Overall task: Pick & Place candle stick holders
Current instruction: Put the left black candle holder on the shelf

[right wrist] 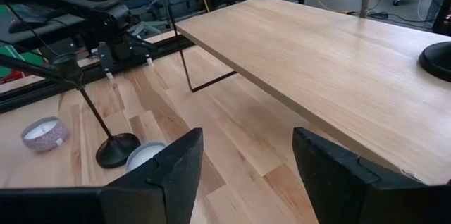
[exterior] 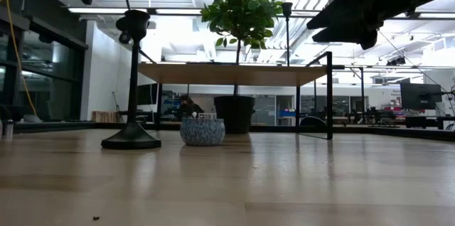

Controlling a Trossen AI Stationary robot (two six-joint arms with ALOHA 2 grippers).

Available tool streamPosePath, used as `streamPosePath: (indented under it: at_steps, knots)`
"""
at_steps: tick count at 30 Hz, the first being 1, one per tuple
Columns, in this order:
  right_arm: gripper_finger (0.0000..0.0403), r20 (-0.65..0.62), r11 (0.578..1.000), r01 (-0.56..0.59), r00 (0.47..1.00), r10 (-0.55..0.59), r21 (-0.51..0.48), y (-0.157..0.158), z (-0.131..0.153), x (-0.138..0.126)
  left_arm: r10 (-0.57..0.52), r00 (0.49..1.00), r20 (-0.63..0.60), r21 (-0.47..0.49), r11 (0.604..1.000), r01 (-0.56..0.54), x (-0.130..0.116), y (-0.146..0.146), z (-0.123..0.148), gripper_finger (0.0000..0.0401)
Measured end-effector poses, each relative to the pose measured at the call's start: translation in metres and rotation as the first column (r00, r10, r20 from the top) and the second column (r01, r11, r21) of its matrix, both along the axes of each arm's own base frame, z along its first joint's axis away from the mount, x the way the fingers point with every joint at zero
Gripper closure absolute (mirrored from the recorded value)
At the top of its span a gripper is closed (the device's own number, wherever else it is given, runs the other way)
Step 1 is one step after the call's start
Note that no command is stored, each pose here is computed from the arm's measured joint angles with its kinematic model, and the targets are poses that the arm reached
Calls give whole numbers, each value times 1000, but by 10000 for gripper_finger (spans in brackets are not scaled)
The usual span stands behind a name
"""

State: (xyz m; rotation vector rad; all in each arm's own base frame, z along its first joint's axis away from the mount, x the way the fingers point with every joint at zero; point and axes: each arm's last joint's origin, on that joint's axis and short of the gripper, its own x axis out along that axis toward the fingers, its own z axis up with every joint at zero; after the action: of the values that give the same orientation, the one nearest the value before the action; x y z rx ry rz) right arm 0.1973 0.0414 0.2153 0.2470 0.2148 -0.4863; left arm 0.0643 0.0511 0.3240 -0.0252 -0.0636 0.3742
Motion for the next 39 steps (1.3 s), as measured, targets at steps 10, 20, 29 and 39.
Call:
streamPosePath:
  at_steps: [10, 20, 29, 39]
  knots:
    - [190, 54, 999, -3, 999, 4, -34, 0, 7, 2, -121, 993, 12, -24, 992, 121, 9, 5, 2, 391]
    - [190, 81, 994, -30, 996, 38, -102, 2, 4, 18, -297, 955, 2, -48, 954, 297, 36, 13, 1, 391]
    - [190, 164, 987, -29, 985, 56, -159, 0, 2, 36, -365, 931, -10, -28, 931, 365, 76, 7, -3, 391]
    - [190, 193, 981, -65, 976, 101, -185, -3, 8, 54, -412, 911, -21, -8, 911, 412, 125, -6, -15, 391]
